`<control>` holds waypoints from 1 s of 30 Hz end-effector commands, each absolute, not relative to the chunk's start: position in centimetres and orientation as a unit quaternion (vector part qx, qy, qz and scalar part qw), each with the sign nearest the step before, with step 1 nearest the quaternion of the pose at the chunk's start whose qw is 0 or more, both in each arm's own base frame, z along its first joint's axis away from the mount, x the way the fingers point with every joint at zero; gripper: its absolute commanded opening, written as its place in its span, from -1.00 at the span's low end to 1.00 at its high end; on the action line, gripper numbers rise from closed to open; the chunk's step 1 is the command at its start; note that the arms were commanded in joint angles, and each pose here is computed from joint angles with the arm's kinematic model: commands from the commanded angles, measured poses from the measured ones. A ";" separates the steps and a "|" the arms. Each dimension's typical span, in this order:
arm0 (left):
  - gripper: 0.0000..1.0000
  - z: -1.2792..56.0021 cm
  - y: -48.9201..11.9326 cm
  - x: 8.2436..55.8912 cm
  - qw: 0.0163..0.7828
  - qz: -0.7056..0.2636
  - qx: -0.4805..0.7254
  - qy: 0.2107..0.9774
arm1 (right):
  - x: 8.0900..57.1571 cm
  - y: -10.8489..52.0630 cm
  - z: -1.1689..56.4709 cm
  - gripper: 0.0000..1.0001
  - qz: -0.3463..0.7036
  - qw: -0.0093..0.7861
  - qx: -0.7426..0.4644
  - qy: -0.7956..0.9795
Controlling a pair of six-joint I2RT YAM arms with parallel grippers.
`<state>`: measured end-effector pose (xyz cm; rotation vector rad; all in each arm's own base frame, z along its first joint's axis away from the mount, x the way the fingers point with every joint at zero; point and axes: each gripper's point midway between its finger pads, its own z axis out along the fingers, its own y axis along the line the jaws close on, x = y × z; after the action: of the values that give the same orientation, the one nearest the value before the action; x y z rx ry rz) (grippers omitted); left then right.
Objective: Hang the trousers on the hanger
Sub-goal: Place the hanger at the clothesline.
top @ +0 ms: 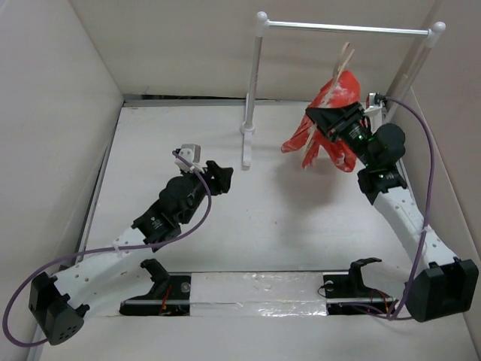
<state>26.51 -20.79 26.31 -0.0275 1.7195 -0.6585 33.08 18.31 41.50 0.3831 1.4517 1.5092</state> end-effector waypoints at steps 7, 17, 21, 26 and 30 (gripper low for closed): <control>0.08 24.7 -18.8 25.7 0.653 -0.285 -0.023 0.702 | 35.4 15.3 50.9 -1.00 0.620 0.563 0.030 0.545; 0.07 24.1 -19.6 25.3 0.641 -0.286 0.007 0.712 | 41.5 12.8 50.8 -1.00 0.613 0.559 0.039 0.558; 0.07 23.8 -20.1 25.6 0.632 -0.281 0.012 0.722 | 43.9 11.2 49.4 -1.00 0.602 0.555 0.058 0.572; 0.07 24.1 -20.0 25.5 0.634 -0.285 0.010 0.719 | 45.4 9.7 48.1 -1.00 0.599 0.548 0.066 0.581; 0.07 24.0 -19.7 25.5 0.635 -0.280 0.008 0.719 | 46.5 8.6 47.4 -1.00 0.600 0.544 0.069 0.583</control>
<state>25.46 -19.49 21.15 0.0281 1.7184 -0.6018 48.87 8.64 39.11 0.4844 1.5978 1.4735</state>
